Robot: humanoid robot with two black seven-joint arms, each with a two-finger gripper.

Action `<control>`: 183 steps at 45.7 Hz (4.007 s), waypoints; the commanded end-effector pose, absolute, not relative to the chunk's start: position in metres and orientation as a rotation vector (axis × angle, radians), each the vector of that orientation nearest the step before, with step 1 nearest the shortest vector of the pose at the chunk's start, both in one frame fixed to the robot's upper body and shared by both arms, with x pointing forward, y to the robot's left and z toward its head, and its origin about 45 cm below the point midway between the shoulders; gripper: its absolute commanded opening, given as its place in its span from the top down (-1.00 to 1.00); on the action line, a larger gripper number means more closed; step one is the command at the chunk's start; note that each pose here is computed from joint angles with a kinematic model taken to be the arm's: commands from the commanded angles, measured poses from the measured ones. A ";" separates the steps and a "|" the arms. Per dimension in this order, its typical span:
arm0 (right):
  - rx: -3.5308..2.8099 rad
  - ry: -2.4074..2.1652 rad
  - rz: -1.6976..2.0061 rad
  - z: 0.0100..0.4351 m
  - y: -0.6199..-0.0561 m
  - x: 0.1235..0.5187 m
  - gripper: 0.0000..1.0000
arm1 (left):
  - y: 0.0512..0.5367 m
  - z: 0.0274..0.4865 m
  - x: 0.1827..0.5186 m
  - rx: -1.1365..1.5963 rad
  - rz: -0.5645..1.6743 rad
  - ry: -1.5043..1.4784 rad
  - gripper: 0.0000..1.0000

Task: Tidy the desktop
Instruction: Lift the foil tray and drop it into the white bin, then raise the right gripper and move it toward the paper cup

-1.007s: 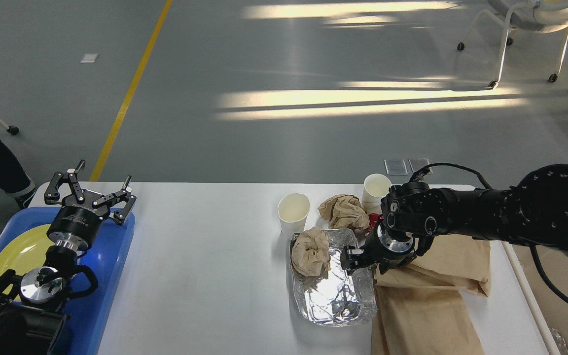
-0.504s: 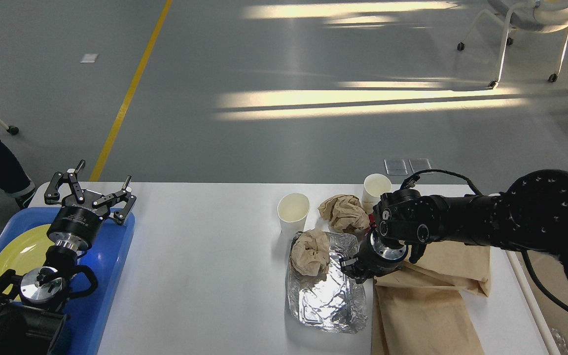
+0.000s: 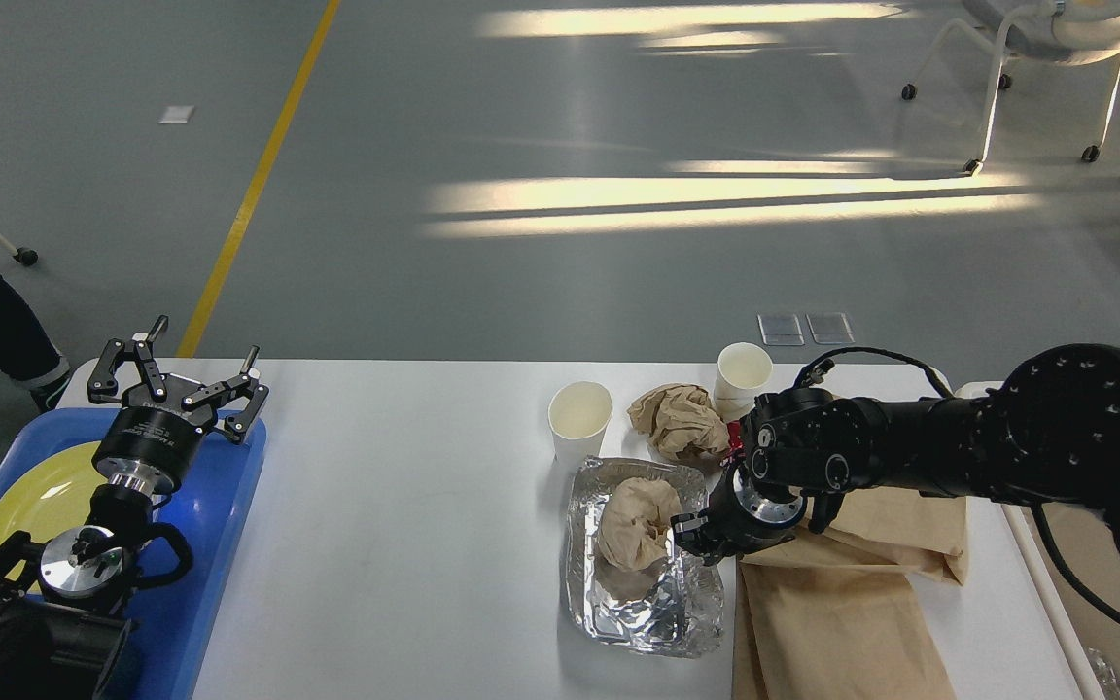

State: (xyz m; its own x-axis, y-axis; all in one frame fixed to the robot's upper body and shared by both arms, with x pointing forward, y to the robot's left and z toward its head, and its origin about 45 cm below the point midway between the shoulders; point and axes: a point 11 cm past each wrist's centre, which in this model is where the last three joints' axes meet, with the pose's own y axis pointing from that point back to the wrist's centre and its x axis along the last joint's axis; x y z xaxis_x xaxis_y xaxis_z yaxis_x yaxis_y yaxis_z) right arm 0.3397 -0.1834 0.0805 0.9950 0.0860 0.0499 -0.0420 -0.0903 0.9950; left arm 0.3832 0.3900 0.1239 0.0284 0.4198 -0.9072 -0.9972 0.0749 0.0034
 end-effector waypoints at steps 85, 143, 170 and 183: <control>1.768 -0.747 -0.068 0.325 -0.428 0.422 1.00 | 0.390 0.124 0.383 -0.840 1.320 0.910 -0.93; 1.121 -1.373 -0.420 0.153 -0.611 0.275 -1.00 | 0.390 0.124 0.383 -0.840 1.320 0.910 -0.93; 1.479 -1.070 0.022 0.242 -0.416 0.459 -1.00 | 0.390 0.124 0.383 -0.840 1.322 0.911 -0.93; 1.646 -0.581 0.119 0.291 -0.279 0.461 -1.00 | 0.390 0.124 0.383 -0.840 1.322 0.911 -0.93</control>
